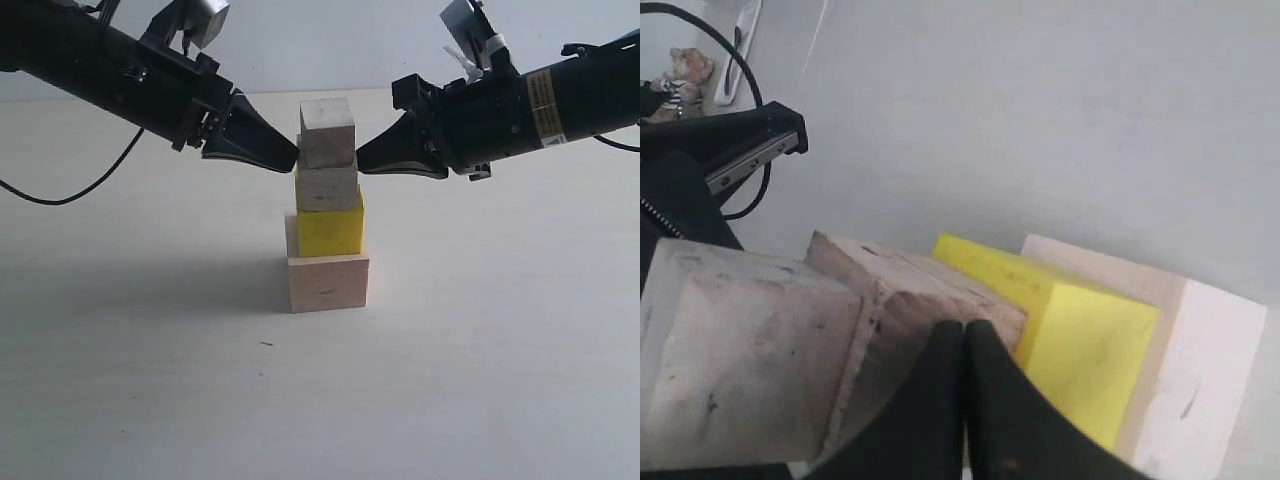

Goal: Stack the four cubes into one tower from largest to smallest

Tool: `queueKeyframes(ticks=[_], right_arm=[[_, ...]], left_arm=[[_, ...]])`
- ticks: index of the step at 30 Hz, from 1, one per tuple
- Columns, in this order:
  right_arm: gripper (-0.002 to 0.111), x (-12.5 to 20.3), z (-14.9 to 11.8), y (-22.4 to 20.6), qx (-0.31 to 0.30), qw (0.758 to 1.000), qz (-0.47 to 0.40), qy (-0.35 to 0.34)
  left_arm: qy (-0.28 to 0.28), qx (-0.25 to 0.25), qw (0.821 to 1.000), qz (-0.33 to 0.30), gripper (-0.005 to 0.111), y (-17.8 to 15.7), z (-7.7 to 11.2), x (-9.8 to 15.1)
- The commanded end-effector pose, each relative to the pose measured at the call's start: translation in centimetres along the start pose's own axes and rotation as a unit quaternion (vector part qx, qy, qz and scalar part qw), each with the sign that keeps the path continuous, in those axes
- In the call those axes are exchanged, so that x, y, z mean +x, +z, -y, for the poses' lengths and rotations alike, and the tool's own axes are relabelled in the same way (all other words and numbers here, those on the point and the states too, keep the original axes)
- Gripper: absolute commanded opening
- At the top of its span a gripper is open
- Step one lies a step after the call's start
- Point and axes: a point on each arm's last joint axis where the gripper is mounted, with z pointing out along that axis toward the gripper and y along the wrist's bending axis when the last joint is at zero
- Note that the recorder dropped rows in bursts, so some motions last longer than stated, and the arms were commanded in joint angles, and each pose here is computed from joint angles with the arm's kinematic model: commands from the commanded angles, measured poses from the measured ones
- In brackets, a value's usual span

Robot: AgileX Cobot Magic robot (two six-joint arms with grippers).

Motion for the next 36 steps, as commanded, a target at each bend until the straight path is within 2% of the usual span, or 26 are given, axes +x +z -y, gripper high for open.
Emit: queueKeyframes(ticks=[1, 31, 36], right_arm=[[0.000, -0.1, -0.2, 0.0, -0.004, 1.000, 0.008, 0.002], [0.000, 0.1, -0.6, 0.0, -0.023, 1.000, -0.002, 0.002], [0.000, 0.1, -0.5, 0.0, -0.022, 1.000, -0.001, 0.003]], left_arm=[[0.000, 0.009, 1.000, -0.002, 0.000, 0.6, 0.4, -0.1], [-0.002, 0.003, 1.000, 0.009, 0.000, 0.4, 0.3, -0.3], [0.007, -0.003, 1.000, 0.019, 0.000, -0.5, 0.9, -0.5]])
